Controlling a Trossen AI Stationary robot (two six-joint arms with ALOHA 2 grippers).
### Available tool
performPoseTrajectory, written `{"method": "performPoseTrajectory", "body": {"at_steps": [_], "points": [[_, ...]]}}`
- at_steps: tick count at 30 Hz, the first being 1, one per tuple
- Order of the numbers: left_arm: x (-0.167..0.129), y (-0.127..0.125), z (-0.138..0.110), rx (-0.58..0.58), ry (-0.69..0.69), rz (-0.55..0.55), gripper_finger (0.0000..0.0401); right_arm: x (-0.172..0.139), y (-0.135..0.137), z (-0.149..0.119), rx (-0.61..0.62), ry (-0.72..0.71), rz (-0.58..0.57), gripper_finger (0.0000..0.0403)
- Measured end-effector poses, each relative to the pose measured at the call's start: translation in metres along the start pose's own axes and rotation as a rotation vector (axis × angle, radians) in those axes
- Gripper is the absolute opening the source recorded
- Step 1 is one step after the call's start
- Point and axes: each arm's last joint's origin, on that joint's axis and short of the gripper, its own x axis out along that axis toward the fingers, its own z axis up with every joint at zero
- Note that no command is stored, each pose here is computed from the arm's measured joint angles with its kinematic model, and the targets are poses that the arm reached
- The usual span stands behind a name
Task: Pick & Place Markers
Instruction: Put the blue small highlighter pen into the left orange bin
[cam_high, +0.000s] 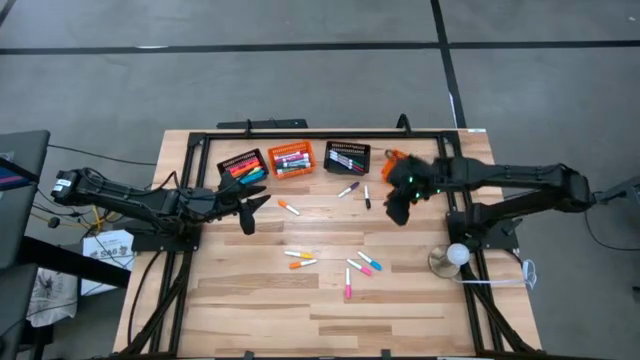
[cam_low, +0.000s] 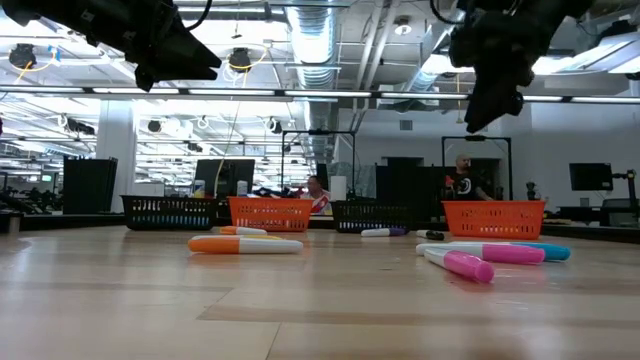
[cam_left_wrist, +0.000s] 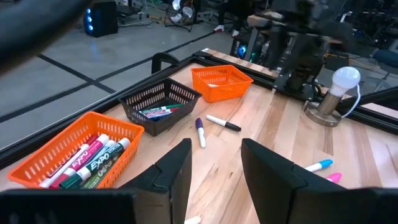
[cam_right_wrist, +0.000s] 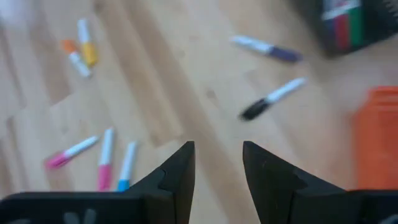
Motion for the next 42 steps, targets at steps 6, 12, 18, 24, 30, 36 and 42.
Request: {"method": "performPoseTrajectory", "body": {"at_steps": [6, 12, 18, 24, 30, 36, 42], "points": [[0.0, 0.0, -0.002, 0.018, 0.003, -0.004, 0.0138, 0.015, 0.037, -0.013, -0.042, 0.079, 0.04, 0.0115], [-0.007, 0.003, -0.011, -0.015, -0.014, -0.168, 0.0138, 0.035, 0.066, -0.023, -0.06, 0.137, 0.062, 0.0111], [-0.021, 0.013, -0.017, -0.056, -0.079, -0.236, 0.0138, 0.059, 0.094, -0.027, -0.066, 0.124, 0.122, 0.011], [-0.029, 0.023, -0.032, -0.072, -0.105, -0.245, 0.0138, 0.083, 0.108, -0.037, -0.059, 0.193, 0.135, 0.0107], [-0.028, 0.026, -0.044, -0.064, -0.089, -0.24, 0.0138, 0.1, 0.116, -0.046, -0.028, 0.259, 0.142, 0.0107], [-0.026, 0.027, -0.053, -0.076, -0.063, -0.234, 0.0138, 0.107, 0.123, -0.043, -0.02, 0.281, 0.145, 0.0107], [-0.026, 0.028, -0.054, -0.075, -0.062, -0.233, 0.0138, 0.115, 0.129, -0.037, -0.038, 0.329, 0.104, 0.0107]]}}
